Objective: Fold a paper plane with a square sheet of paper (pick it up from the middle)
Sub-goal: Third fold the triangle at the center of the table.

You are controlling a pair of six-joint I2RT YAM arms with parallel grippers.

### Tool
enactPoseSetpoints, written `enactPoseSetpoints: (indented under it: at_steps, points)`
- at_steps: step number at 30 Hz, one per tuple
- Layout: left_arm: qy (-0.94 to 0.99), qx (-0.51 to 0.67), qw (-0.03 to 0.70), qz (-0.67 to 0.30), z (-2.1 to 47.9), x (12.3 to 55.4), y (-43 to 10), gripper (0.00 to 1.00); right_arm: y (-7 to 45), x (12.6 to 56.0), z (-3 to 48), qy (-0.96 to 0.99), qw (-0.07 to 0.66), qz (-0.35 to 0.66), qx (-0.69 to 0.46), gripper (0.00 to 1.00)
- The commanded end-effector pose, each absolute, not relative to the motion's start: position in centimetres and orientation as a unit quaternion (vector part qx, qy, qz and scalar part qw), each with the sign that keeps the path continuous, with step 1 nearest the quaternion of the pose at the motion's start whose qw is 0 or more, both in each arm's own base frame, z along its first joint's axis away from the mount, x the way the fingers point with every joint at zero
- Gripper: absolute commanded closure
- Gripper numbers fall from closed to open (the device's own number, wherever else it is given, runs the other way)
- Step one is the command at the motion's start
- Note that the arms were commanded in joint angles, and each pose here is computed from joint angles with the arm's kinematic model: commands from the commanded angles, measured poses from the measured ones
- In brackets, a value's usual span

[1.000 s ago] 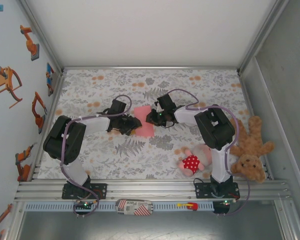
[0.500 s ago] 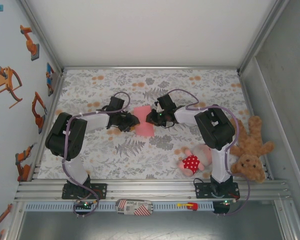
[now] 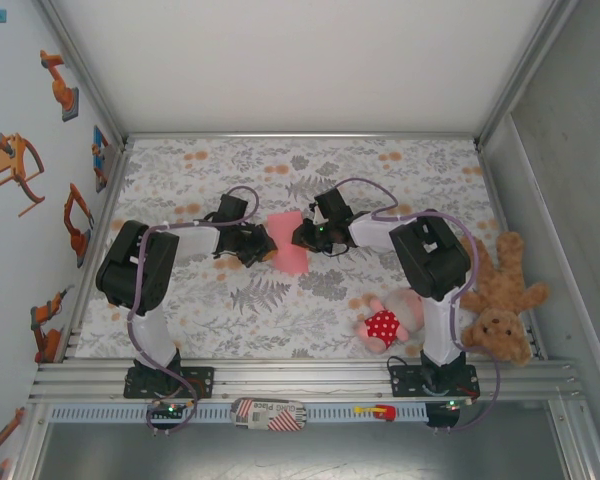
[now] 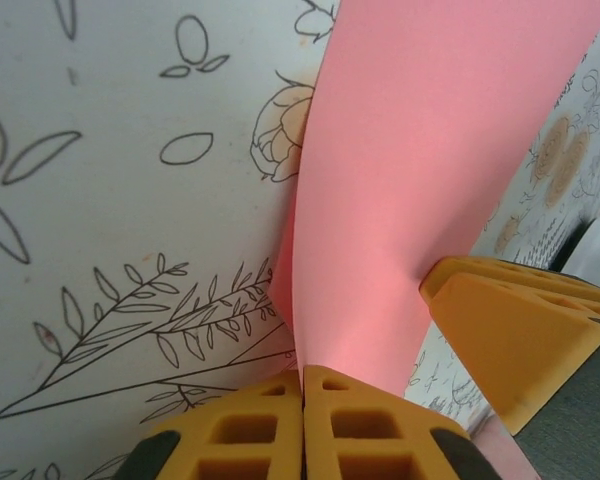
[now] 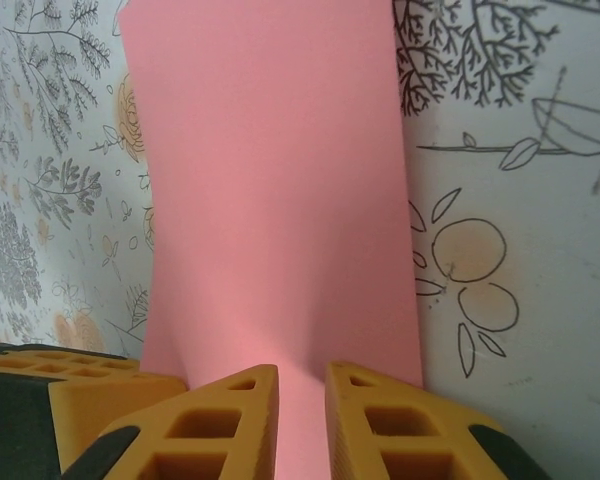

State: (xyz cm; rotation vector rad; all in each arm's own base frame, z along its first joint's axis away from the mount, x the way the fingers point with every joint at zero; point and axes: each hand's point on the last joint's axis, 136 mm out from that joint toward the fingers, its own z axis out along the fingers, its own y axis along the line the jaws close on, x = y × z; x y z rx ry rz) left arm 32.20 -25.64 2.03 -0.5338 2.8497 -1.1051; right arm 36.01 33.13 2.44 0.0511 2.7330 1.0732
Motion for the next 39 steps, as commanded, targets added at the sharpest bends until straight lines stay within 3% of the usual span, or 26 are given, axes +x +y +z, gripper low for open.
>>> enactPoseSetpoints:
  at_steps: [1,5,9,11,13,14,21,25,32,39]
  points:
    - [0.914,-0.181,0.017,-0.362,2.6,32.3,-25.4,0.95,31.6,36.5,4.3,0.931,0.143,0.335,-0.007,0.76]
    - [0.913,-0.190,0.024,-0.361,3.3,32.4,-25.0,0.98,30.6,37.4,7.9,0.923,0.216,0.316,-0.050,0.59]
    - [0.908,-0.198,0.027,-0.368,4.1,32.6,-25.1,0.99,30.3,36.9,10.3,0.903,0.270,0.313,-0.116,0.51]
    - [0.905,-0.202,0.030,-0.373,4.5,32.7,-25.2,0.99,30.1,36.3,11.1,0.890,0.298,0.313,-0.146,0.32]
    - [0.903,-0.207,0.031,-0.376,4.9,32.8,-25.3,0.99,29.6,36.0,11.7,0.882,0.324,0.303,-0.160,0.02]
    - [0.902,-0.209,0.031,-0.378,5.1,32.8,-25.3,0.99,29.5,35.9,12.1,0.877,0.336,0.299,-0.168,0.01]
    - [0.896,-0.222,0.027,-0.385,6.0,32.8,-25.4,0.99,30.4,33.8,12.4,0.847,0.385,0.259,-0.261,0.05]
    - [0.899,-0.223,0.022,-0.377,6.1,32.7,-25.3,0.98,32.5,32.2,11.1,0.834,0.359,0.259,-0.330,0.21]
    - [0.900,-0.225,0.020,-0.374,6.0,32.6,-25.2,0.98,35.8,29.2,9.7,0.778,0.369,0.274,-0.428,0.25]
    - [0.901,-0.225,0.014,-0.372,5.8,32.4,-25.4,0.98,36.9,28.4,7.1,0.762,0.348,0.276,-0.472,0.44]
